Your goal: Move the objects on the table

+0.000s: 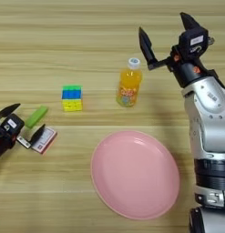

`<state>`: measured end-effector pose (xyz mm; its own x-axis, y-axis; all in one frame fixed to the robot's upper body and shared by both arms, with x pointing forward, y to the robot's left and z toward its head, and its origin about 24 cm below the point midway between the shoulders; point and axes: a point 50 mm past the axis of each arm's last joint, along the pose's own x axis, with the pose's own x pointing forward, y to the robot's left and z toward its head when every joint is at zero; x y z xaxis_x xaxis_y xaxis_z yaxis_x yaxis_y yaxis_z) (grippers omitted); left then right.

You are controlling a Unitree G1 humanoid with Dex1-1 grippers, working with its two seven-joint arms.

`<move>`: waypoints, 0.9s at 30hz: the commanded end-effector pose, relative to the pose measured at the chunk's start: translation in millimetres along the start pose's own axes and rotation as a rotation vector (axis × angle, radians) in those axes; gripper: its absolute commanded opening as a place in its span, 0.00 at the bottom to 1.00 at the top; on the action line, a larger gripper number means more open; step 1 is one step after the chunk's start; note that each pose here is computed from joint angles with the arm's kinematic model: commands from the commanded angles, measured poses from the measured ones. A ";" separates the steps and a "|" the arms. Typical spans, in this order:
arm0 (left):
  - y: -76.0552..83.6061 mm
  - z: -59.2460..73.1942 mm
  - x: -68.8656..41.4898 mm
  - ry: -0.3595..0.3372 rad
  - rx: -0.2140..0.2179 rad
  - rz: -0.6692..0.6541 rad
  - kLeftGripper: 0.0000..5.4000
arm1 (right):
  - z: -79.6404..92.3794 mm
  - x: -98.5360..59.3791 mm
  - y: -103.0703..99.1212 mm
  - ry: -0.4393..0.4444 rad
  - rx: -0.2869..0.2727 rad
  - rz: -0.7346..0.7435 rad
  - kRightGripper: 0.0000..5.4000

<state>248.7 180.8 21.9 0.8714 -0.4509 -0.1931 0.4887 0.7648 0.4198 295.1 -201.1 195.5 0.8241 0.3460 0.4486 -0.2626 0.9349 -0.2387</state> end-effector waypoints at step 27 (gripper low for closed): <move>-46.2 2.0 -12.8 -0.004 -0.018 -0.298 1.00 | 16.5 5.7 -5.1 -0.060 -0.012 0.005 1.00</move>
<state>225.5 150.4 19.2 0.7288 -0.6459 -0.2273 0.6788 0.6382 0.3632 293.1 -201.8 206.4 0.7996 0.3515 0.4868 -0.2649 0.9341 -0.2393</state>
